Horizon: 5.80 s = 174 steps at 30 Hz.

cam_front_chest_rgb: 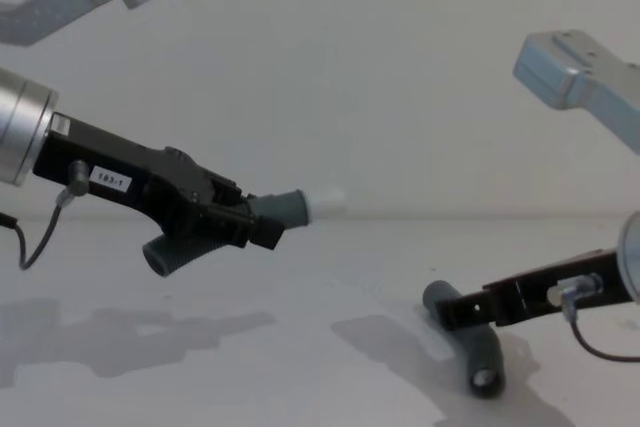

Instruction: Use both hands to pick up one end of the pipe from the table, align the ends, and insert them.

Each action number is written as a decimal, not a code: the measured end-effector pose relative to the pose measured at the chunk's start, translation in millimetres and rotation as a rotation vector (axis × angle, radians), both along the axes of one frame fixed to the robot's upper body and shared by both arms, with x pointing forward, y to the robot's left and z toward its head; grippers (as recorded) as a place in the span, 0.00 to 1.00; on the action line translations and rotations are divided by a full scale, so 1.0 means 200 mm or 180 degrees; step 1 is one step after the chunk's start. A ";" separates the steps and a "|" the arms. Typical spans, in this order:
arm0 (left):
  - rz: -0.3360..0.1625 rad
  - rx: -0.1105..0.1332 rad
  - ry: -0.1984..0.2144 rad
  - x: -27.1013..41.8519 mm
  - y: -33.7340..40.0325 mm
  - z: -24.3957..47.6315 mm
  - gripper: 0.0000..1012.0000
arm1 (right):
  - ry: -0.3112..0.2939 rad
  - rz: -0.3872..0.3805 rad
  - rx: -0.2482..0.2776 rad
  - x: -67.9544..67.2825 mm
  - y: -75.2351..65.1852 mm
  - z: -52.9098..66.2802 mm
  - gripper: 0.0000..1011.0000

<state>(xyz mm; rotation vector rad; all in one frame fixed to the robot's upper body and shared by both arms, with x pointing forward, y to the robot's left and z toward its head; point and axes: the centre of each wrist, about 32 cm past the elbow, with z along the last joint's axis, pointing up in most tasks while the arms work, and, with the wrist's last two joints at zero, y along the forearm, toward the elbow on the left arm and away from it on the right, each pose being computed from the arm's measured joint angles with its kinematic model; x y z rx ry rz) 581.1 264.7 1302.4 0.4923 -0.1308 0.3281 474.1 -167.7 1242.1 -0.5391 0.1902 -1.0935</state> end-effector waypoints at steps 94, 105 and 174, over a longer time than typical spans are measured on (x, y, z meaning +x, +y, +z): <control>-0.0098 -0.0063 -0.0096 0.005 0.048 -0.007 0.34 | -0.0666 0.0543 -0.0089 0.15 -0.09 -0.03 0.19; -0.0354 -0.0038 -0.0107 -0.009 0.078 0.019 0.34 | -0.1186 0.1073 -0.0095 0.17 -0.19 -0.01 0.18; -0.0557 -0.0015 0.0038 -0.041 0.118 0.012 0.34 | -0.2434 0.3467 -0.0569 0.49 -0.62 -0.07 0.17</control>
